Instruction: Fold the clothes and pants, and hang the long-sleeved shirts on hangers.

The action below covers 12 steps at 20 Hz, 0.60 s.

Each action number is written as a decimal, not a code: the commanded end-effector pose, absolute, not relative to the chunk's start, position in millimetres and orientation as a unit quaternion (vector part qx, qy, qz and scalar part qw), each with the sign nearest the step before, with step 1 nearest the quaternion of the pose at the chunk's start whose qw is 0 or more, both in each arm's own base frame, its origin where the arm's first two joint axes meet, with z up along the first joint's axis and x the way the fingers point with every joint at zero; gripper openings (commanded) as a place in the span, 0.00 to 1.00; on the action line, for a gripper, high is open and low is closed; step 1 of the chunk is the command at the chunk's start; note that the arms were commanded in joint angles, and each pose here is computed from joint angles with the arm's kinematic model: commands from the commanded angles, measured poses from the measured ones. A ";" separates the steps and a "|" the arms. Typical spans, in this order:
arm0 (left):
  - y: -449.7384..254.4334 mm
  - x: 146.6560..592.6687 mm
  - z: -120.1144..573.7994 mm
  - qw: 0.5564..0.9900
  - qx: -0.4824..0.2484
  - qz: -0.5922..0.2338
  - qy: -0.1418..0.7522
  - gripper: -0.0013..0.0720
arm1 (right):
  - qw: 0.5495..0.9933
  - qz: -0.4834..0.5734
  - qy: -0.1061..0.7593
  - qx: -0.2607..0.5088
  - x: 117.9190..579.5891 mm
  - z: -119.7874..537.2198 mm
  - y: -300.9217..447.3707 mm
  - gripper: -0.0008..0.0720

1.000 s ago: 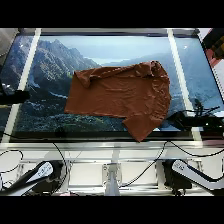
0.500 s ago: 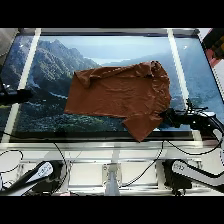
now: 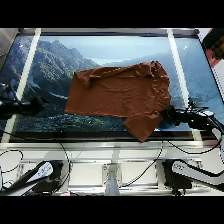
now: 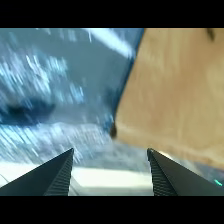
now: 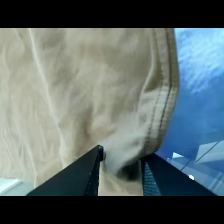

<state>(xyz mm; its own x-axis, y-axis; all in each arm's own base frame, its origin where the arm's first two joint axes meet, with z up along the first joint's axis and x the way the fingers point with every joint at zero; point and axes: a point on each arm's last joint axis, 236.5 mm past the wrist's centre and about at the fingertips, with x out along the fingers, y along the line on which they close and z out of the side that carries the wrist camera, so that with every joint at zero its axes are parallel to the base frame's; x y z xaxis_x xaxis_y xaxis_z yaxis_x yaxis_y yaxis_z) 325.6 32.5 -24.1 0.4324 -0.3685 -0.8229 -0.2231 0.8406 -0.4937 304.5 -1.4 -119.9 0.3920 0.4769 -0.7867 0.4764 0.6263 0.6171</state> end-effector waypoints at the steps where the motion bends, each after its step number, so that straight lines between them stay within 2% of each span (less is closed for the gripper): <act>1: 1.4 299.2 -64.1 0.760 -0.324 -0.042 0.562 0.74 | 0.717 -0.004 0.550 0.429 305.5 -121.4 -3.9 0.43; 6: -24.7 316.7 -86.3 0.779 -0.324 -0.032 0.536 0.74 | 0.718 -0.005 0.549 0.428 305.5 -121.7 -4.4 0.42; 7: -31.1 322.2 -90.6 0.782 -0.321 -0.033 0.533 0.74 | 0.718 -0.005 0.550 0.427 305.3 -122.0 -4.7 0.39; 8: -38.3 328.3 -96.1 0.784 -0.321 -0.032 0.530 0.74 | 0.718 -0.005 0.550 0.427 305.1 -122.0 -4.6 0.28; 12: -47.8 353.7 -112.7 0.793 -0.344 0.000 0.503 0.74 | 0.716 -0.003 0.552 0.427 304.3 -121.8 -3.5 0.28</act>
<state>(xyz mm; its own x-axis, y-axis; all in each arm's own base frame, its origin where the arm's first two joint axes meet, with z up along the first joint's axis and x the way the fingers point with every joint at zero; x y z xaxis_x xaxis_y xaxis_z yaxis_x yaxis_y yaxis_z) 334.5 -45.8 -101.0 0.4373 -0.3986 -0.8061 -0.3000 0.7804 -0.5486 304.9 -5.5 -122.6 0.3941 0.4593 -0.7961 0.4769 0.6382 0.6043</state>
